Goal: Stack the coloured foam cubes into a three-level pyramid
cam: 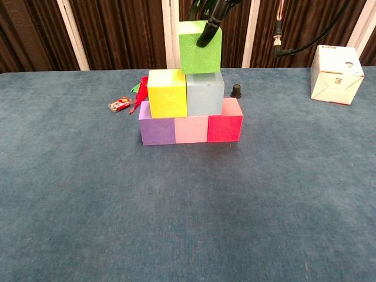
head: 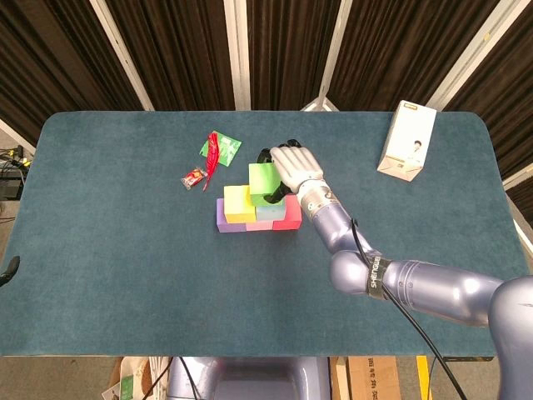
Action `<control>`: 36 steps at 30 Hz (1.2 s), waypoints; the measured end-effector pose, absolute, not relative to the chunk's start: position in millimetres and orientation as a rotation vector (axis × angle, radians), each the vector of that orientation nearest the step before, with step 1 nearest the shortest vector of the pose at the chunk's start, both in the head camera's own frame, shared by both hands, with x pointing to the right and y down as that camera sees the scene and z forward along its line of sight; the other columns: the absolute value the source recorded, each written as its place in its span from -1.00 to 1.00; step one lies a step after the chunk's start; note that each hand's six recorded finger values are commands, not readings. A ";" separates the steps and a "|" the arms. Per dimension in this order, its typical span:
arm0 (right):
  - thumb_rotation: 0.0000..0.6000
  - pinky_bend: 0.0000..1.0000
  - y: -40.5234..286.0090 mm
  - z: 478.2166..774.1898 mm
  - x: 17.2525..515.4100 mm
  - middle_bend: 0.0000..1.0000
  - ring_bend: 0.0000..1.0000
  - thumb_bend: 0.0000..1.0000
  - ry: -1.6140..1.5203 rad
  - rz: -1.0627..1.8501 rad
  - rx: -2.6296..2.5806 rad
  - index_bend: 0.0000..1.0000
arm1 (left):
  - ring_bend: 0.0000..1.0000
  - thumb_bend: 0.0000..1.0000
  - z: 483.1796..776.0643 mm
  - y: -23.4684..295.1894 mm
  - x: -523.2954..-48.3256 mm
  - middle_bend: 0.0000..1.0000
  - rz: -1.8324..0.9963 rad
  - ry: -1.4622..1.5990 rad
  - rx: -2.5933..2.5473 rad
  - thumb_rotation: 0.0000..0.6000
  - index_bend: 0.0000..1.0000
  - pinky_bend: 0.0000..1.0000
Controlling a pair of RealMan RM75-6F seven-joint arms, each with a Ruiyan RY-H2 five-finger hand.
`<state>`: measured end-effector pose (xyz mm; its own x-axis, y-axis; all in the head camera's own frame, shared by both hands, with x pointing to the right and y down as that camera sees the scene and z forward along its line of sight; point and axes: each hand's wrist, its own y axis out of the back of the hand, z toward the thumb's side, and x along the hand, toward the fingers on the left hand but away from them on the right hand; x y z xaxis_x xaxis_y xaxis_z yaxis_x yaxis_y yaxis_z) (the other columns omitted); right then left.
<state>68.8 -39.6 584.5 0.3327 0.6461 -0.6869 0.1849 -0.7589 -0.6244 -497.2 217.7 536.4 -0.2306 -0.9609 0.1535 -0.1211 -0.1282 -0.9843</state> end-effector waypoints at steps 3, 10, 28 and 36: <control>1.00 -1.00 -36.3 587.3 66.1 -0.23 -0.65 -0.51 -0.728 1.426 -2.174 -0.22 | -1.00 -0.40 536.3 217.7 -497.7 -1.00 -1.448 1.402 -1.267 1.00 -0.99 -1.00; 1.00 -1.00 -35.1 584.8 55.5 -0.26 -0.65 -0.51 -0.747 1.399 -2.188 -0.22 | -1.00 -0.40 537.2 218.2 -500.0 -1.00 -1.468 1.415 -1.261 1.00 -0.99 -1.00; 1.00 -1.00 -28.8 591.9 41.7 -0.29 -0.65 -0.51 -0.773 1.381 -2.199 -0.22 | -1.00 -0.40 538.1 217.9 -503.7 -1.00 -1.502 1.421 -1.255 1.00 -1.00 -1.00; 1.00 -1.00 -27.0 593.0 40.2 -0.33 -0.65 -0.51 -0.764 1.373 -2.209 -0.22 | -1.00 -0.40 537.9 218.1 -503.4 -1.00 -1.500 1.420 -1.253 1.00 -1.00 -1.00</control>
